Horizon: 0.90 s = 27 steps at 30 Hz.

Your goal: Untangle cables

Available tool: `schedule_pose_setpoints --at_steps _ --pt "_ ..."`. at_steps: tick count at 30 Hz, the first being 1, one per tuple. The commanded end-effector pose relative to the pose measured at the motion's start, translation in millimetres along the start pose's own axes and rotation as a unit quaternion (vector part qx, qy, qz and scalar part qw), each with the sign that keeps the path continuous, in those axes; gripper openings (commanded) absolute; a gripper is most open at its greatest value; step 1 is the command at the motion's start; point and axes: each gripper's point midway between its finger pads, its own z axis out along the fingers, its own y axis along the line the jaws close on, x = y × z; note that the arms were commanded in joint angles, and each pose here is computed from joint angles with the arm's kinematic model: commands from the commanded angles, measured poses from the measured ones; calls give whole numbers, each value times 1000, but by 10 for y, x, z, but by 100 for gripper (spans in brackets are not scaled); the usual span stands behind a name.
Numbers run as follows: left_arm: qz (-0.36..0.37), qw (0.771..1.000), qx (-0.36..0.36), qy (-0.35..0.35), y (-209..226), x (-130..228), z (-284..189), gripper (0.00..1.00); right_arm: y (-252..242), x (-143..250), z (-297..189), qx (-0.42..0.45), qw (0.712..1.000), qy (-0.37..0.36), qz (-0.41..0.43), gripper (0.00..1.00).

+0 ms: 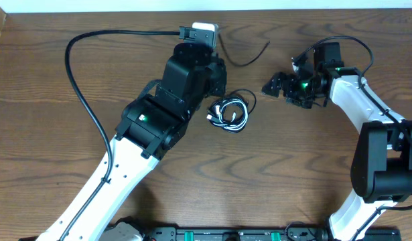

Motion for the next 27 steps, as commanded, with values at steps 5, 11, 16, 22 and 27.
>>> schedule_pose_setpoints --at_steps 5,11,16,22,27 --pt "29 985 -137 97 489 518 188 12 -94 -46 -62 42 999 -19 -8 99" --pt "14 966 -212 148 708 871 434 80 -149 -64 -68 58 998 -24 -8 99" --pt "-12 975 -115 189 361 1036 566 95 -247 -88 -84 86 996 -32 -7 99" --pt "-29 961 -35 271 57 1471 781 55 -436 -98 -133 136 990 -41 16 99" --pt "-36 936 3 349 -127 2008 1116 55 -480 -114 -155 143 988 -45 21 99"
